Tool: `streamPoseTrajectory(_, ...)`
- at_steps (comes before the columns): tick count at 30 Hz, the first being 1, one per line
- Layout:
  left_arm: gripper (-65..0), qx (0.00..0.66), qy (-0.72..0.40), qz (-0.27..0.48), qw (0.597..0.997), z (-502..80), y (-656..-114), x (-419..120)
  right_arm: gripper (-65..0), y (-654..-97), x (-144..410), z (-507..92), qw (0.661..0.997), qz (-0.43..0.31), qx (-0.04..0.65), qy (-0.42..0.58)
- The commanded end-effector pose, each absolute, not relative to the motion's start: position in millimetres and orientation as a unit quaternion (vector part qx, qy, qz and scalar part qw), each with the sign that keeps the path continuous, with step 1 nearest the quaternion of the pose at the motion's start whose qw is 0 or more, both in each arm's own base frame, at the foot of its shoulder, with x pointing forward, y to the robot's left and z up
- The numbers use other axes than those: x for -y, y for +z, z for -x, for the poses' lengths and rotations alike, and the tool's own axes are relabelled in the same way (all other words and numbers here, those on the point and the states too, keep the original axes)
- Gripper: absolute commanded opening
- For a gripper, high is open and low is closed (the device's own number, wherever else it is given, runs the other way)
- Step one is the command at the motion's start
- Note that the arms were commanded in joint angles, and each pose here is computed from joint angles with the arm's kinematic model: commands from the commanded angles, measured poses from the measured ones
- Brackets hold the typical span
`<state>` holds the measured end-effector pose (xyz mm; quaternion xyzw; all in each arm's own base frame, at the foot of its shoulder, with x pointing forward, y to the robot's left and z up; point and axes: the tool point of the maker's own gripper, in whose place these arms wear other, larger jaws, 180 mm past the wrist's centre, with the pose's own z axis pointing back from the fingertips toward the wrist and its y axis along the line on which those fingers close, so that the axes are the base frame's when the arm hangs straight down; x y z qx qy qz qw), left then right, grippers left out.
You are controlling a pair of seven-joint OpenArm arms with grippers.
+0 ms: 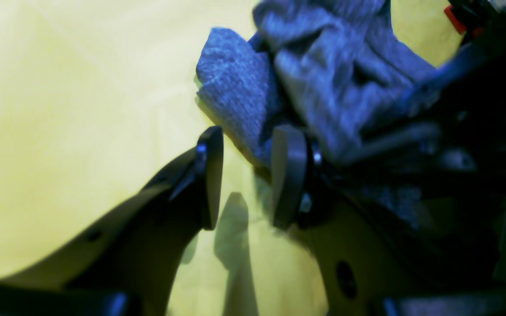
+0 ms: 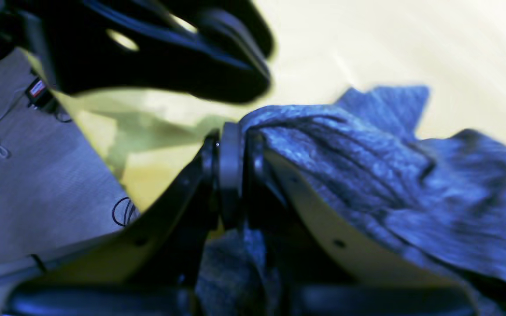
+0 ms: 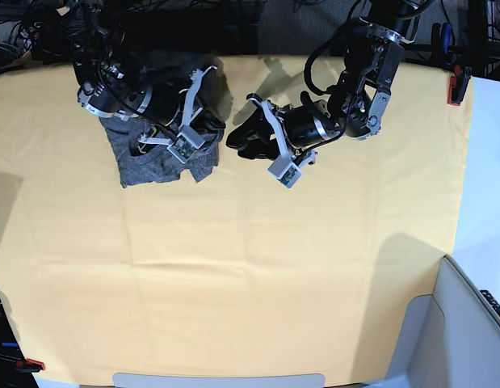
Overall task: Fold the T-shirt properly
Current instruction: 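Fold the grasped edge over the shirt toward the left gripper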
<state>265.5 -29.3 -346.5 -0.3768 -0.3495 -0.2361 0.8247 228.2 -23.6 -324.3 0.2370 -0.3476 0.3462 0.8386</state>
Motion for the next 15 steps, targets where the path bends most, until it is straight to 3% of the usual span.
streamPoseTrajectory(1, -46.6, 0.37, -0.237, 0.386, 0.811, -272.2, -332.1, 31.7, -65.0, -317.7, 28.4, -236.3, 0.838, -0.223, 0.364, 0.341)
streamPoseTrajectory(7, -46.3, 0.367, -0.24, 0.385, 0.812, -271.6, -332.7, 31.7, -62.8, -326.6, 38.5, -240.2, 0.855, -0.198, 0.357, 0.32)
streamPoseTrajectory(15, -46.3, 0.375, -0.245, 0.385, 0.807, -271.7, -326.0, 32.1, -26.4, -326.8, 36.7, -237.8, 0.854, -0.204, 0.355, 0.32)
